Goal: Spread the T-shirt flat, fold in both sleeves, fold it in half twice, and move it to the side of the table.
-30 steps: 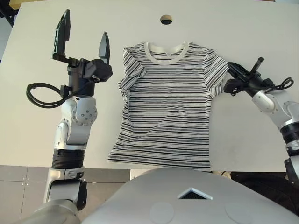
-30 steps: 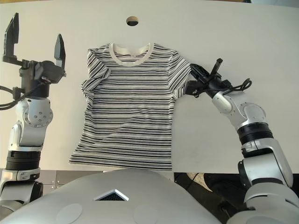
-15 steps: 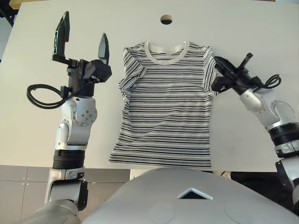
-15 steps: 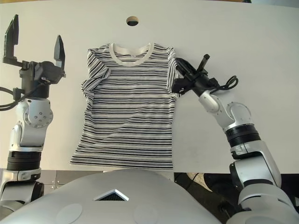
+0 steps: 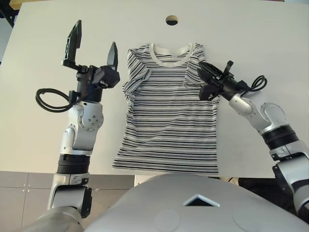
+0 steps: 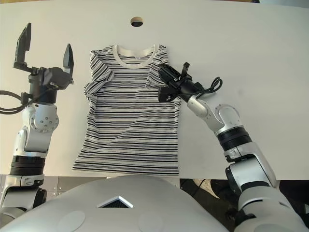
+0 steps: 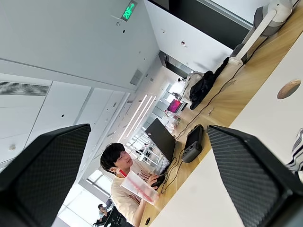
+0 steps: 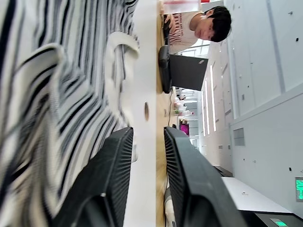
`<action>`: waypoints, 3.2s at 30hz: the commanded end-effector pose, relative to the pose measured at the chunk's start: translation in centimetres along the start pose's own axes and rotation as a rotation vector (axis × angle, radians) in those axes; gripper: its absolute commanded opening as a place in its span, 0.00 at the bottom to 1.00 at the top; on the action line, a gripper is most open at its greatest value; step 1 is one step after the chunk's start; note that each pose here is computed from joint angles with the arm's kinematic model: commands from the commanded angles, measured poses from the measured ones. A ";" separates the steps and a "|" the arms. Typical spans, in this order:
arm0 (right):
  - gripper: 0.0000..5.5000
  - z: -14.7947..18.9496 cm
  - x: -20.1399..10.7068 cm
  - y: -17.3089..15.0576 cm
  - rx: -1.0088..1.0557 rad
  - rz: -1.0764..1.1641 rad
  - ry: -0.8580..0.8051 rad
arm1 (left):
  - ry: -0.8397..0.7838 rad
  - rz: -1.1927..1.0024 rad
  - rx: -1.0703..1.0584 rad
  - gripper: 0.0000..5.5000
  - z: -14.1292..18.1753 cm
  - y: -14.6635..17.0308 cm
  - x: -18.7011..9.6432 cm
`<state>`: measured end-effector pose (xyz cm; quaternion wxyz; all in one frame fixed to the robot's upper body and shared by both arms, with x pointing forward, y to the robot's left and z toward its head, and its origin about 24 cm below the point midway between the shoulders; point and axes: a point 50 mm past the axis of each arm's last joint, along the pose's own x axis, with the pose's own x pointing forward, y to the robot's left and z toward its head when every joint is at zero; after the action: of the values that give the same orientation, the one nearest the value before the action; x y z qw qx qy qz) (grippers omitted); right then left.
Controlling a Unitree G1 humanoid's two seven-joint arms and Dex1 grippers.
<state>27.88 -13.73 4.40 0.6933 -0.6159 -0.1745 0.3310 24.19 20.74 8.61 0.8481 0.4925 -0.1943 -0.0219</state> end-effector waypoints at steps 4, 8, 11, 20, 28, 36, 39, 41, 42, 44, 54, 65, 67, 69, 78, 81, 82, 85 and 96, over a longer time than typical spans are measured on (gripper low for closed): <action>0.44 0.9 -2.3 -2.0 0.079 -0.050 -0.040 | -0.046 -0.178 0.053 0.84 -0.9 0.5 -0.7; 0.58 0.4 -9.0 -2.7 0.240 0.032 -0.040 | -0.034 -0.484 0.136 0.84 -2.8 2.5 -5.1; 0.64 1.2 -13.8 -1.2 0.333 0.200 -0.050 | -0.072 -0.857 0.112 0.84 -2.8 2.6 -10.1; 0.64 5.7 -19.7 2.2 0.286 0.731 -0.162 | -0.124 -1.310 -0.027 0.84 -0.9 4.5 -15.8; 0.65 7.6 -19.6 2.7 0.268 0.879 -0.268 | -0.179 -1.489 -0.024 0.74 -0.3 2.7 -17.4; 0.65 8.7 -18.3 2.9 0.278 0.891 -0.353 | -0.237 -1.548 -0.032 0.74 -0.3 1.6 -17.2; 0.65 8.8 -17.4 2.3 0.280 0.853 -0.377 | -0.273 -1.539 -0.067 0.68 0.2 1.2 -16.8; 0.65 8.9 -17.1 2.0 0.285 0.849 -0.386 | -0.273 -1.545 -0.074 0.64 0.1 1.2 -16.8; 0.61 8.9 -17.0 2.0 0.288 0.845 -0.387 | -0.273 -1.547 -0.076 0.60 0.0 1.2 -16.8; 0.56 8.8 -16.8 1.9 0.291 0.838 -0.388 | -0.279 -1.549 -0.084 0.55 0.1 1.1 -16.8; 0.22 8.9 -16.7 2.8 0.316 0.842 -0.406 | -0.311 -1.522 -0.121 0.24 0.6 0.5 -16.5; 0.02 8.6 -16.1 4.0 0.332 0.821 -0.408 | -0.336 -1.484 -0.174 0.02 1.2 0.5 -16.0; 0.02 8.3 -16.1 3.6 0.330 0.799 -0.393 | -0.333 -1.464 -0.206 0.02 1.3 0.7 -15.9; 0.02 8.0 -16.1 2.9 0.349 0.760 -0.377 | -0.332 -1.441 -0.242 0.02 1.4 0.9 -15.7; 0.02 3.2 -13.4 -1.3 0.573 0.227 -0.206 | -0.245 -0.840 -0.395 0.02 1.3 1.4 -7.6; 0.02 1.6 -10.8 -1.6 0.568 0.065 -0.130 | -0.131 -0.683 -0.381 0.02 -0.1 -0.1 -4.7; 0.02 1.1 -9.9 -1.7 0.564 0.016 -0.104 | -0.095 -0.640 -0.375 0.02 -0.6 -0.6 -3.8; 0.02 -0.3 -7.9 -1.8 0.554 -0.093 -0.029 | -0.057 -0.586 -0.345 0.02 -1.2 -2.0 -1.8; 0.02 -2.6 -2.5 -1.7 0.521 -0.250 0.116 | 0.046 -0.509 -0.277 0.02 -4.0 -4.9 2.6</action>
<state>27.63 -17.79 6.06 0.8738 -0.4047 -0.1168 0.2429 28.19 21.20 3.60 0.8826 0.3979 -0.0387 -0.2475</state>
